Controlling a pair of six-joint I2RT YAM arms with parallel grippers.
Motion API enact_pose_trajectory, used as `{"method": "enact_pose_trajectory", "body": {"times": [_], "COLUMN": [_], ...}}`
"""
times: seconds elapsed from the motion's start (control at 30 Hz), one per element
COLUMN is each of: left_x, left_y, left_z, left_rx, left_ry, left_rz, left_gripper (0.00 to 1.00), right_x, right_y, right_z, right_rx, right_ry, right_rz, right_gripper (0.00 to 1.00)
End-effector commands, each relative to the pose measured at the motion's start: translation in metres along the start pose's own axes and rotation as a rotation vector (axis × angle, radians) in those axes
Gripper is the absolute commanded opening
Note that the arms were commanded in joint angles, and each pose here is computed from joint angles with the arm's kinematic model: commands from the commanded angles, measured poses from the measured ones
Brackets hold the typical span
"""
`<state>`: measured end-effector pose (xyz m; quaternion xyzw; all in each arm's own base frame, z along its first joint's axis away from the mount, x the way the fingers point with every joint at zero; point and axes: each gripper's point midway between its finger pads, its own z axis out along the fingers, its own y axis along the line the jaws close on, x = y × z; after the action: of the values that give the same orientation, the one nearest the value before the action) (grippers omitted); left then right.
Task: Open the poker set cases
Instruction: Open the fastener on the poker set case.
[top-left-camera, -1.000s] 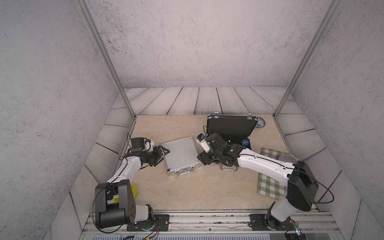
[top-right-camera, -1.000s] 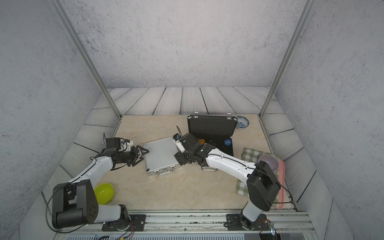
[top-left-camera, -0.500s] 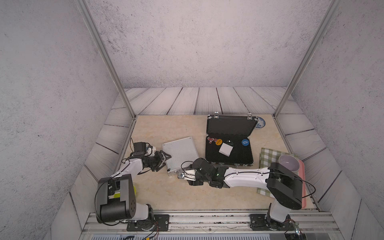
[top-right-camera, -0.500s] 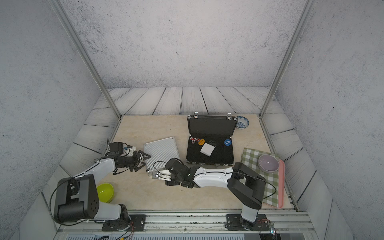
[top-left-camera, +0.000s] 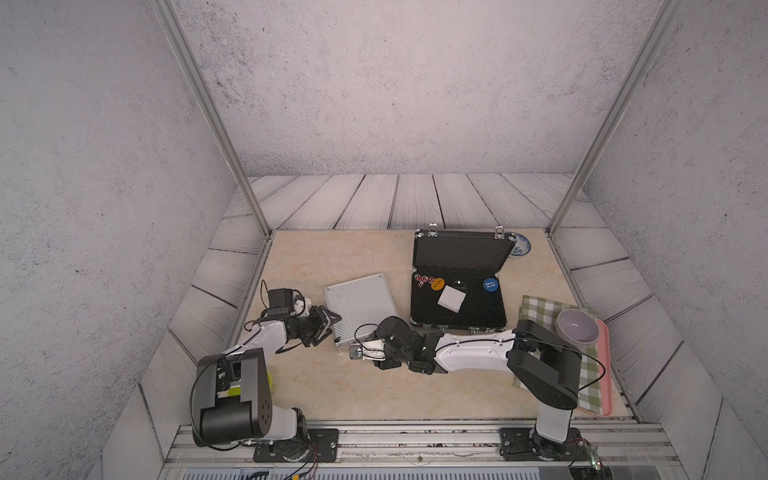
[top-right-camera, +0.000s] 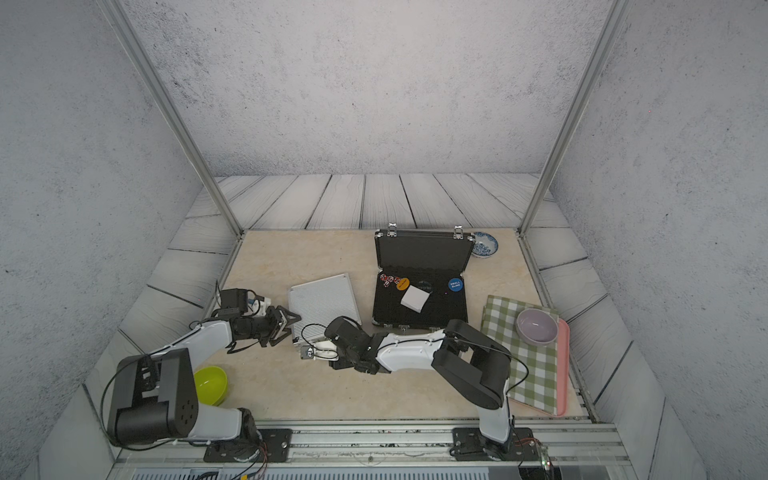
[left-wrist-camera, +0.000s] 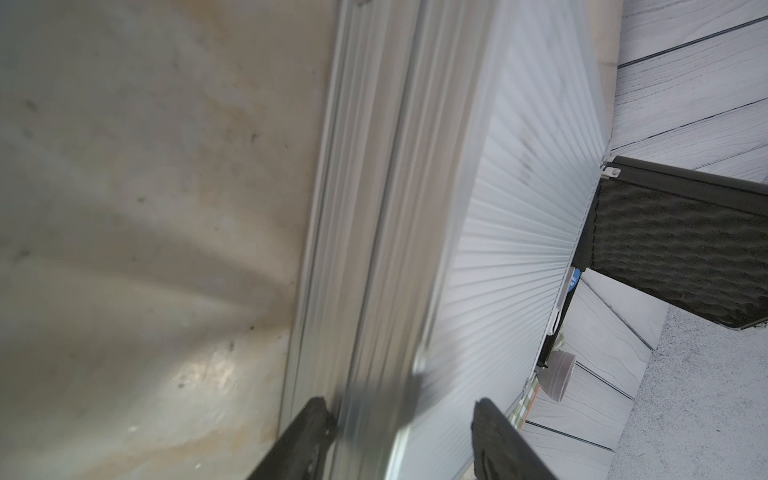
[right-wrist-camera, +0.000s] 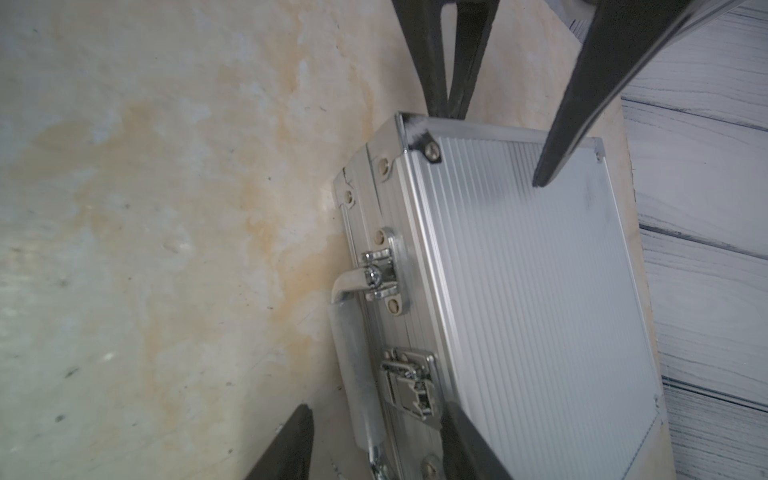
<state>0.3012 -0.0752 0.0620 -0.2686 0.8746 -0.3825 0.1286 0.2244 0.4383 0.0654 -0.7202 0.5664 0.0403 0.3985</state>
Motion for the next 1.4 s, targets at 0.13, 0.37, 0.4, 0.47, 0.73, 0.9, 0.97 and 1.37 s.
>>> {"method": "enact_pose_trajectory", "body": {"times": [0.13,0.37,0.4,0.47,0.73,0.9,0.97,1.37], "left_x": [0.007,0.007,0.007,0.008,0.008,0.008,0.009,0.008], "left_y": [0.013,0.016,0.016,0.017,0.017,0.016,0.017,0.016], "left_z": [0.006,0.008,0.008,0.008,0.009,0.008,0.008,0.010], "left_rx": [-0.006,-0.004,-0.007,-0.007,-0.009,-0.005,-0.006,0.008], "left_ry": [-0.001,0.001,-0.001,0.000,0.005,0.006,0.005,0.009], "left_rz": [-0.051,-0.062,-0.062,-0.062,-0.067,-0.064,-0.063,-0.070], "left_gripper": [0.59,0.58,0.58,0.58,0.58,0.58,0.58,0.58], "right_x": [0.005,0.010,0.012,0.017,0.029,0.027,0.024,0.012], "right_y": [0.000,0.009,0.010,0.017,0.029,0.039,0.046,0.022], "right_z": [0.011,0.014,0.013,0.015,0.011,0.011,0.009,0.001], "right_rx": [0.011,-0.022,-0.027,-0.044,-0.073,-0.137,-0.182,-0.121], "right_ry": [0.035,0.051,0.054,0.063,0.087,0.086,0.076,0.084], "right_rz": [-0.003,-0.008,-0.005,-0.005,0.003,0.005,0.012,0.015], "right_gripper": [0.51,0.49,0.49,0.49,0.46,0.45,0.44,0.48]}}
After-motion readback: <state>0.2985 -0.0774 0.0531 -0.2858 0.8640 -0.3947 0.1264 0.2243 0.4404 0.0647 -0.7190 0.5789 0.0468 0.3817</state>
